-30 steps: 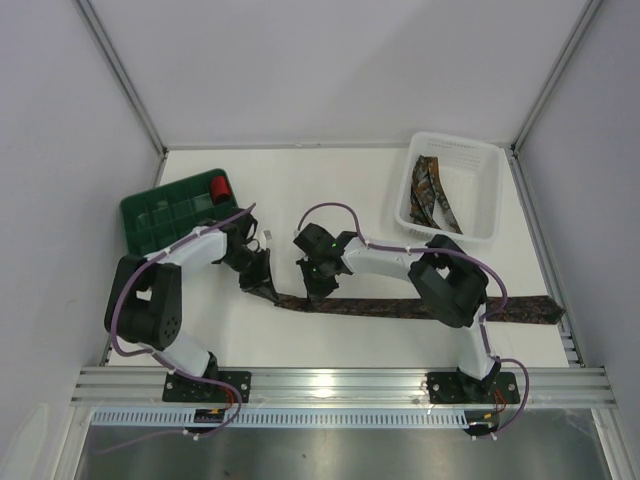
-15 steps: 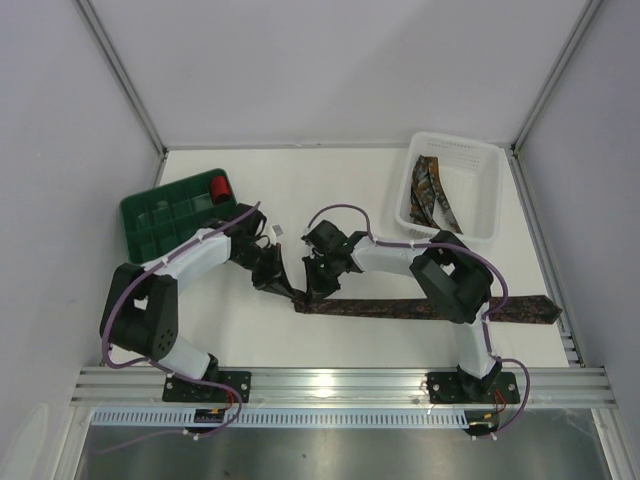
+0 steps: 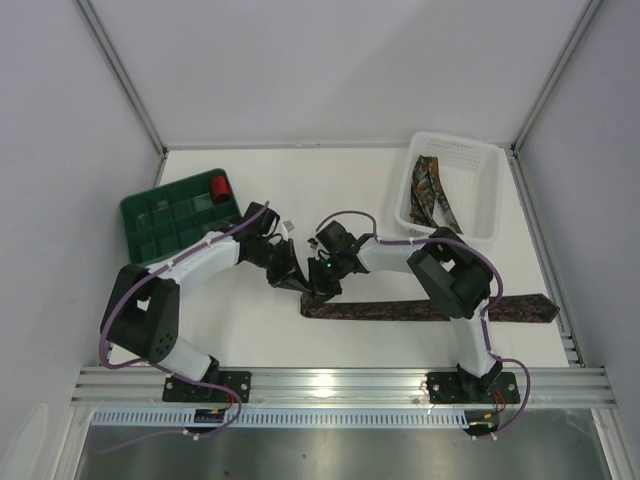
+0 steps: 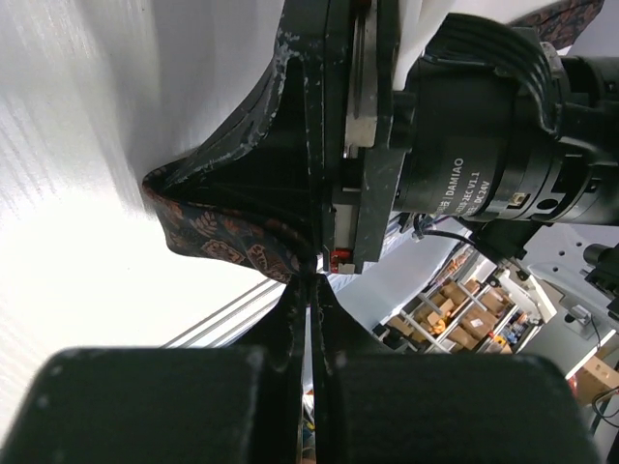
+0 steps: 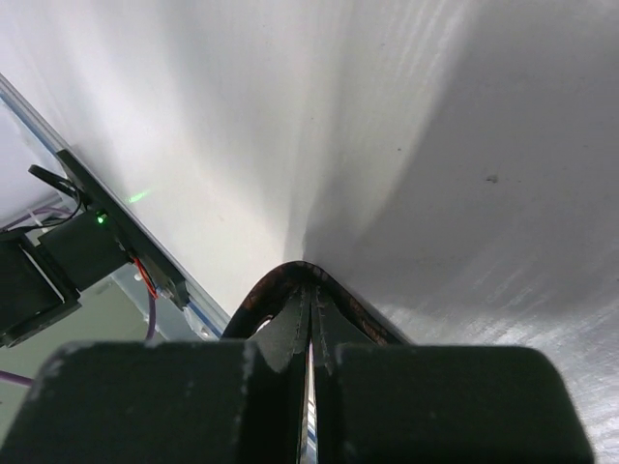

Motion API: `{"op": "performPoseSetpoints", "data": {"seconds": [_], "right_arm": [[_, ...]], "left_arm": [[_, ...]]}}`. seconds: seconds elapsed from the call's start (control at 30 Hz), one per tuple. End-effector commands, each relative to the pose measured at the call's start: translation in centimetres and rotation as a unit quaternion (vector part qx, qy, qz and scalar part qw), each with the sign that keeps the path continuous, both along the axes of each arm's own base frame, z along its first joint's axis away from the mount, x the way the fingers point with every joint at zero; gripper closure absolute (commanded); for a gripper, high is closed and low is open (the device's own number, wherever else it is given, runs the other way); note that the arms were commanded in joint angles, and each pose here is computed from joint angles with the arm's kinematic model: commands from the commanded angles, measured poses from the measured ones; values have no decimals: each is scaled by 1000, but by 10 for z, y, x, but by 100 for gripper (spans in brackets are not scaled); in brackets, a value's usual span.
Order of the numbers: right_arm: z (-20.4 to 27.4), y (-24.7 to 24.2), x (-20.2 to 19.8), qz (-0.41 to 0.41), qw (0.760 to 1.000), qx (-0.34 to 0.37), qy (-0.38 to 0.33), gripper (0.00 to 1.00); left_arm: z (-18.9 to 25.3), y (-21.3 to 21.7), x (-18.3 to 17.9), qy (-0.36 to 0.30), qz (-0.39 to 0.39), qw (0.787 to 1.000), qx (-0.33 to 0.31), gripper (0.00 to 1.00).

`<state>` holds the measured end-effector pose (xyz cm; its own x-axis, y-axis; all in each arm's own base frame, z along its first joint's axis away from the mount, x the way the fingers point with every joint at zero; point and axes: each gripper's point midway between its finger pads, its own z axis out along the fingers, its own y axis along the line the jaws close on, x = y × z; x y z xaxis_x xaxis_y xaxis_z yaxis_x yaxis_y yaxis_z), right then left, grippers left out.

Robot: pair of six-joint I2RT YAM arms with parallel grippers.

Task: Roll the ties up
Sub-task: Roll the tie

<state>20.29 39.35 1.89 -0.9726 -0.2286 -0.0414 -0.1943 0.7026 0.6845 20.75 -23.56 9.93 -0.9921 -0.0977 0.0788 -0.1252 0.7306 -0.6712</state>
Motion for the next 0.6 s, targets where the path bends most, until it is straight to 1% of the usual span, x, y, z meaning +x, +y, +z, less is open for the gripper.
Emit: {"op": "performPoseSetpoints", "data": {"seconds": [0.0, 0.33, 0.57], "right_arm": [[-2, -14, 3, -17, 1000, -17, 9, 100], [26, -39, 30, -72, 997, -10, 7, 99], [26, -43, 31, -74, 997, -11, 8, 99]], "left_arm": [[8, -6, 8, -10, 11, 1000, -9, 99], [7, -11, 5, -12, 2, 1000, 0, 99], [7, -13, 6, -13, -4, 1000, 4, 100]]}}
